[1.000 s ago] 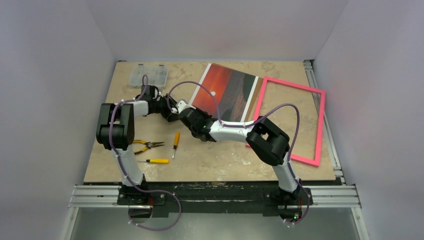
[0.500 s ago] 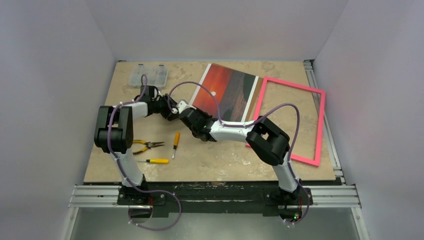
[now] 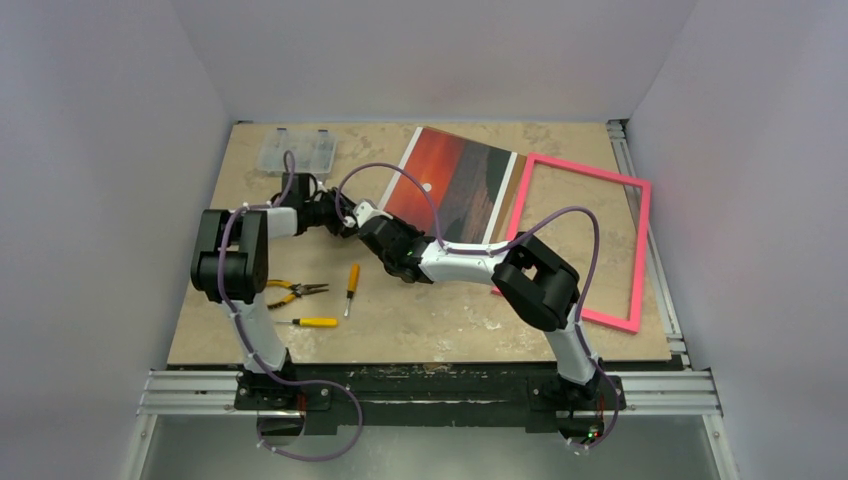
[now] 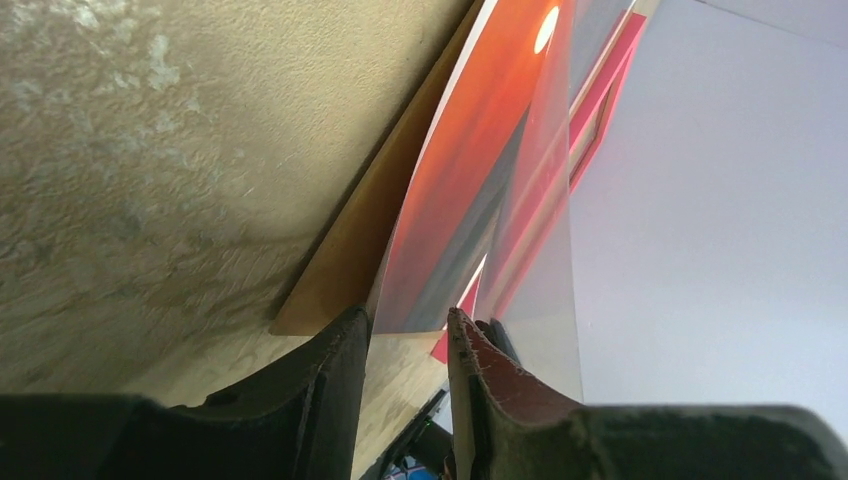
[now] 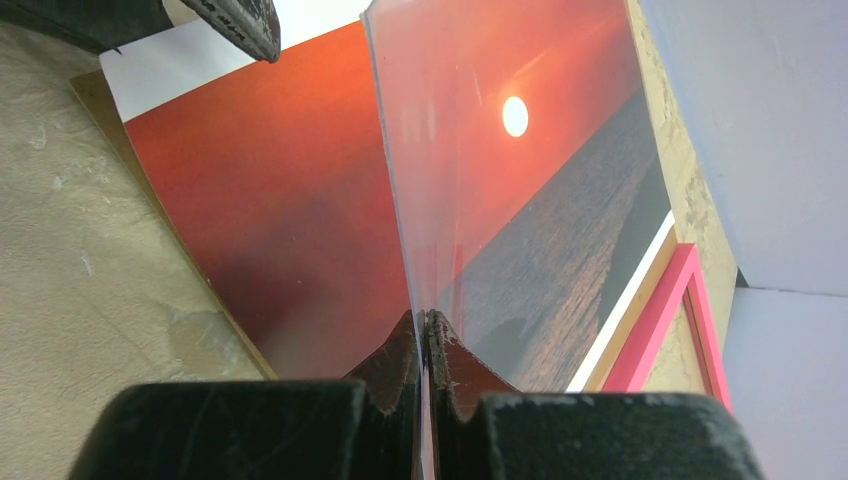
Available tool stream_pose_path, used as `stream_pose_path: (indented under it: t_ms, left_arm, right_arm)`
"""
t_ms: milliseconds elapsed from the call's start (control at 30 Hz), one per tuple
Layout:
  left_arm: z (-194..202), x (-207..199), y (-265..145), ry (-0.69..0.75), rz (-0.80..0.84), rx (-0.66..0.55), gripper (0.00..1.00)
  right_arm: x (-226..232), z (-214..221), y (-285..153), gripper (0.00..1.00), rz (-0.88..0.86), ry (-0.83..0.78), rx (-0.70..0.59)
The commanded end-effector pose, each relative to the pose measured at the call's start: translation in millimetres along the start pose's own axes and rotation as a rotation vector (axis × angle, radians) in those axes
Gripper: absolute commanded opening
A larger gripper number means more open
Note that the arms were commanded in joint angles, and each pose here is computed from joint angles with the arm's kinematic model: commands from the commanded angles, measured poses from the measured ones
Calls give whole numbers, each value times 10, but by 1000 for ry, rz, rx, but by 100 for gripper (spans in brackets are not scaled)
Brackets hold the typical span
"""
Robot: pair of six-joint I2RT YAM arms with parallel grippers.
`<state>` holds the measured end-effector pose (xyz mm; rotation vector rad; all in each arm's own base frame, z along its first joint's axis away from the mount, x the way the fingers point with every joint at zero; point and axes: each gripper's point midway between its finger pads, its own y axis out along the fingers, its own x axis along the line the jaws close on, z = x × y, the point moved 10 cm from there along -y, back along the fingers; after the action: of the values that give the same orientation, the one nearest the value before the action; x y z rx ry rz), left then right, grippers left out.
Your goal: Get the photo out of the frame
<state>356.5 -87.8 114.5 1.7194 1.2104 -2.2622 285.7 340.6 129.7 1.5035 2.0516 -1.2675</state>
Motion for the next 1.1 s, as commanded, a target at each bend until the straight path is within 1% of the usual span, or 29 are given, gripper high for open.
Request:
stream_pose_path:
  t_ms: [0, 333, 400, 633, 700, 767, 800, 1067]
  left_arm:
    - [22, -11, 67, 7, 41, 30, 32]
    - [72, 3, 191, 55, -29, 50, 29]
    - [71, 16, 208, 59, -41, 49, 27]
    - [75, -15, 159, 90, -75, 45, 15]
    - [75, -48, 119, 108, -96, 32, 10]
    - [81, -75, 77, 122, -119, 24, 2]
    - [78, -92, 54, 126, -123, 18, 0]
    - [68, -180, -103, 134, -152, 10, 0]
  right_arm:
    - [-137, -191, -67, 0, 13, 88, -49]
    - [-98, -141, -49, 0, 13, 96, -31]
    - [-95, -141, -47, 0, 13, 97, -30]
    - [-85, -139, -33, 0, 13, 94, -20]
    - [-69, -133, -17, 0, 13, 89, -9]
    - [-59, -131, -6, 0, 16, 85, 2]
    - [-56, -141, -4, 0, 17, 85, 5]
    - [-78, -180, 13, 0, 47, 71, 44]
